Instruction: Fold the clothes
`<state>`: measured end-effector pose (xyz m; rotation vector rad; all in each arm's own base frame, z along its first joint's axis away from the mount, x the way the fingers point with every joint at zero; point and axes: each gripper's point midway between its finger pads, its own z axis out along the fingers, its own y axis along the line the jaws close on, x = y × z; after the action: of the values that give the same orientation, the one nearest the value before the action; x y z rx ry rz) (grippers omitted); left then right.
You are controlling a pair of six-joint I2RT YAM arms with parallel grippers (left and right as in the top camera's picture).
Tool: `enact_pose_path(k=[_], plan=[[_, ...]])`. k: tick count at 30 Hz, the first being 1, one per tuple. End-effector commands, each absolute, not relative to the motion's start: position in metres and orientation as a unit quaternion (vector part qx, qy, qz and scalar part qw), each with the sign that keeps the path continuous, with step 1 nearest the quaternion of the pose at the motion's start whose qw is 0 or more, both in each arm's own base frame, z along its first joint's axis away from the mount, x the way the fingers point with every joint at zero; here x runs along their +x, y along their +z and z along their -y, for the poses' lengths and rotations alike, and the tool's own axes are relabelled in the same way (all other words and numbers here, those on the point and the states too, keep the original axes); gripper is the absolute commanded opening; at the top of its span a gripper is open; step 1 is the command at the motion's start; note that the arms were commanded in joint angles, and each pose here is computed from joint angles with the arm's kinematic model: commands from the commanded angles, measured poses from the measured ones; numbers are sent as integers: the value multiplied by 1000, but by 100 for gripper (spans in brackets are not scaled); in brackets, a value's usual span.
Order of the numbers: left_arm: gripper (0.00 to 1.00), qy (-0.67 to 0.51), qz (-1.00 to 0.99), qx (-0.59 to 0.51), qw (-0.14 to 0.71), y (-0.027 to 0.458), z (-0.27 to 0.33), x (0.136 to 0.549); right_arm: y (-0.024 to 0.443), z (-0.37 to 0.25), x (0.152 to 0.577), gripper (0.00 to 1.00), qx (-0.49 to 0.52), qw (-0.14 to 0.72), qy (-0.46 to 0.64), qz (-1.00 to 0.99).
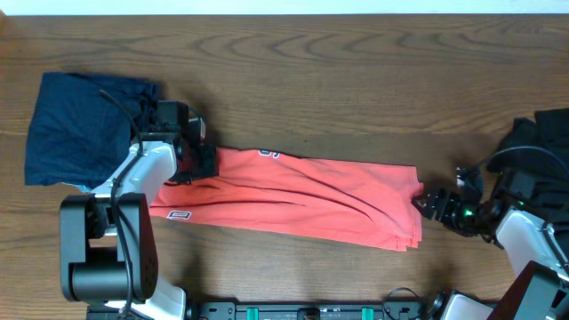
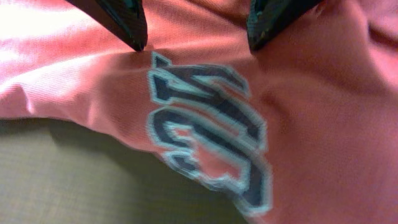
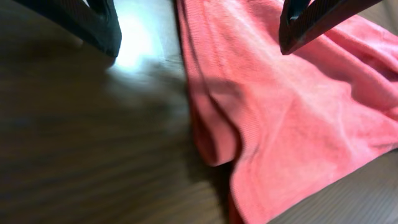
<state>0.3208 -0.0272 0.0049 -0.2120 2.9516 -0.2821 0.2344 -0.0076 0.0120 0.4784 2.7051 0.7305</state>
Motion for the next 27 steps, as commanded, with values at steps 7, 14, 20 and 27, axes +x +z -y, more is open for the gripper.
enact_pose_path(k=[7,14,20,27], plan=[[64,-113,-971,-66,198,109,28,330,0,-30,226,71,82,128,262,-953],[66,-117,-950,-55,285,165,28,325,-3,-40,224,63,65,120,285,-949],[66,-117,-945,-53,299,176,28,321,1,-58,223,55,24,125,341,-931],[66,-116,-950,-53,285,171,28,315,-7,-40,229,30,38,125,297,-946]])
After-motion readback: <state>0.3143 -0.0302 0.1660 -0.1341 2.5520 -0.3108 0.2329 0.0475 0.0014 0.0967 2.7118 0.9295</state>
